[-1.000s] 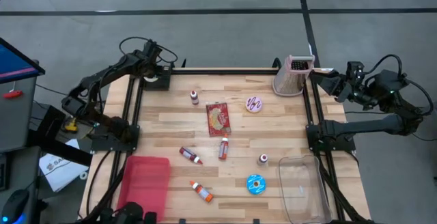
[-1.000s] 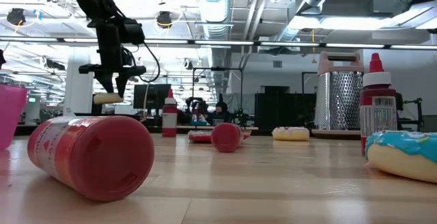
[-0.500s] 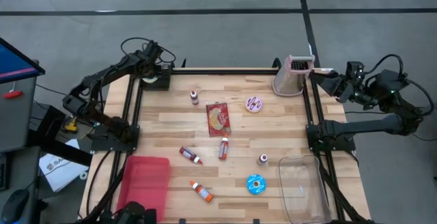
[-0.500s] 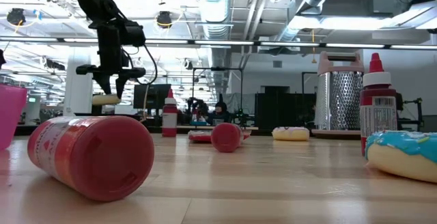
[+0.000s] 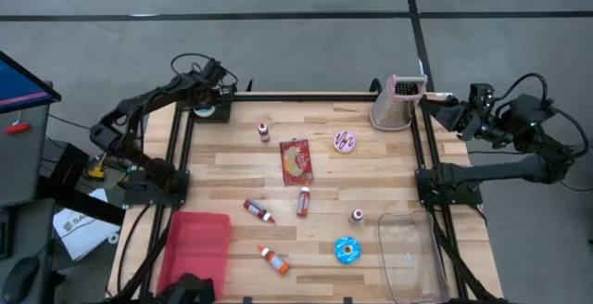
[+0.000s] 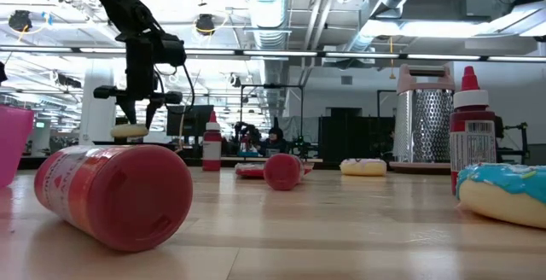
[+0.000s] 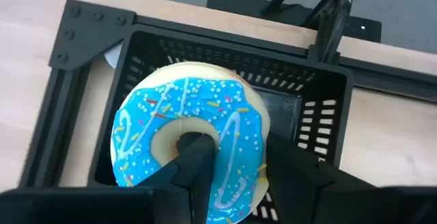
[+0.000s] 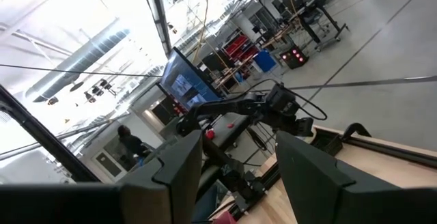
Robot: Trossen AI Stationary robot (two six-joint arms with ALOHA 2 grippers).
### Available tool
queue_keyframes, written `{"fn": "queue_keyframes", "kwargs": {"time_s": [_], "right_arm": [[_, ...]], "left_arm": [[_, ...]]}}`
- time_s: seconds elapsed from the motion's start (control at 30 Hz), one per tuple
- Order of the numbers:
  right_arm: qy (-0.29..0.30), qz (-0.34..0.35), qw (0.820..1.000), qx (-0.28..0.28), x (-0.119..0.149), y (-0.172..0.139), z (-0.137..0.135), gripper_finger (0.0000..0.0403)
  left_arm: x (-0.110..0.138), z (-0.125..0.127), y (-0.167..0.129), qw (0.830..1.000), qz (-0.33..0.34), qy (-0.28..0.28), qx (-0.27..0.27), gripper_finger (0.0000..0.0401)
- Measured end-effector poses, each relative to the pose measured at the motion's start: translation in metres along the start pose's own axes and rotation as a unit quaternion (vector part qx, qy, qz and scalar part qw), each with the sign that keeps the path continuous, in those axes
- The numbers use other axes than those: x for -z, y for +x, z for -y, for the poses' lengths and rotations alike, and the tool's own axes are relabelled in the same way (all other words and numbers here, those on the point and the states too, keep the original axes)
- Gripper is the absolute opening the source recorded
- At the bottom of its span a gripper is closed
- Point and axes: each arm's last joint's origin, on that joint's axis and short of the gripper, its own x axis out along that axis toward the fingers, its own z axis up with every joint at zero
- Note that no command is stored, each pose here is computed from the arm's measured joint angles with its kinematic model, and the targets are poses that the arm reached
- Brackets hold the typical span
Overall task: Pick & Place Food Item
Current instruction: Put the top blue donut into the black bin
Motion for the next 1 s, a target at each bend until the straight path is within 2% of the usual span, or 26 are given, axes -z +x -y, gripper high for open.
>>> {"fn": "queue_keyframes", "kwargs": {"time_s": [0.33,0.63,1.0], "right_arm": [[-0.003,-0.007,1.0,-0.008,0.0,0.0,0.0,0.0179],[-0.005,-0.009,1.0,-0.01,0.001,0.0,-0.001,0.0179],[-0.004,-0.009,1.0,-0.01,0.001,0.0,-0.001,0.0179]], "left_arm": [[-0.003,0.003,0.008,0.999,0.018,-0.043,-0.012,0.0123],[0.001,0.006,0.021,0.999,-0.002,-0.041,-0.027,0.0124],[-0.001,0.007,0.024,0.999,0.003,-0.045,-0.027,0.0162]]}}
